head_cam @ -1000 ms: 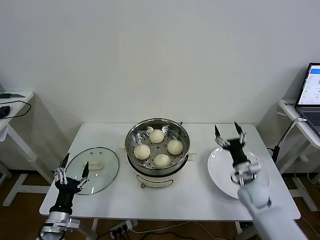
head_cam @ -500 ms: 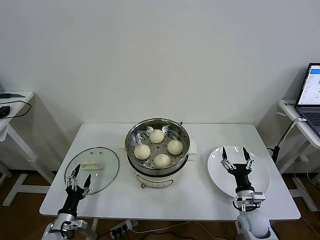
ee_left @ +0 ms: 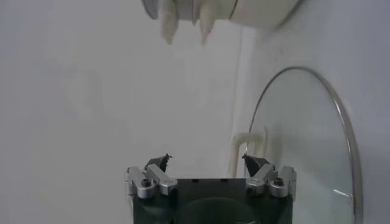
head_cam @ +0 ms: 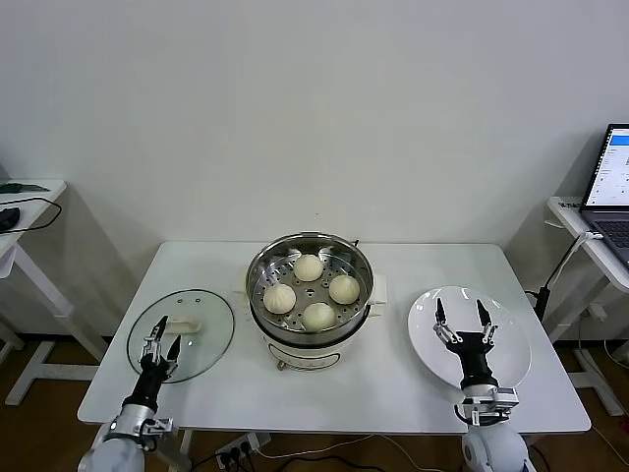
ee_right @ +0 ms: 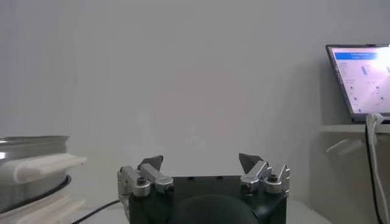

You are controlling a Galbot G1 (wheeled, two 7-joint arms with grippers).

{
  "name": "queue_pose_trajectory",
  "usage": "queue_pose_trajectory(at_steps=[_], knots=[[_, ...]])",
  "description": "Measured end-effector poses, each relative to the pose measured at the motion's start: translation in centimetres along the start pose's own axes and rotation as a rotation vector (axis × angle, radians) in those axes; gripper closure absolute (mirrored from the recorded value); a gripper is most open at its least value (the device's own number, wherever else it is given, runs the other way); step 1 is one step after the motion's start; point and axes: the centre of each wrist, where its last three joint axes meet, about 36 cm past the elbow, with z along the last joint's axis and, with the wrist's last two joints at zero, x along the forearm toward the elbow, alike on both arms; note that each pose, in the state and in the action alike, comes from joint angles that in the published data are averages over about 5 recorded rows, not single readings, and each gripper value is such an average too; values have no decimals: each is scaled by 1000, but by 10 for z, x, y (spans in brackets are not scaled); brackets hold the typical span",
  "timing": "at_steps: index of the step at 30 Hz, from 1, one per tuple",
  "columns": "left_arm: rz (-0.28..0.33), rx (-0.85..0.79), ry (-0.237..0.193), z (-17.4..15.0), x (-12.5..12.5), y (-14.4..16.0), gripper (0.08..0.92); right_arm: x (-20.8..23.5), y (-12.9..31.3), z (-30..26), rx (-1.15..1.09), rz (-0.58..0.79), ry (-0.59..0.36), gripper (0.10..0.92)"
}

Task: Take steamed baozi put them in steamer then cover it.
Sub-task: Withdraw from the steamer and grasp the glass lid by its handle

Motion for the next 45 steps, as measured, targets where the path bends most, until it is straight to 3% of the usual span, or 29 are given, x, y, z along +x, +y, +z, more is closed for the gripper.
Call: queue_pose_trajectory(at_steps=[21,45], knots=[[-3,-50,32,6,-38,-6,177,9,0,5,4,12,10,200],[12,-26,66,-2,-60,-7,188,15,2,6,13,7,9,200]])
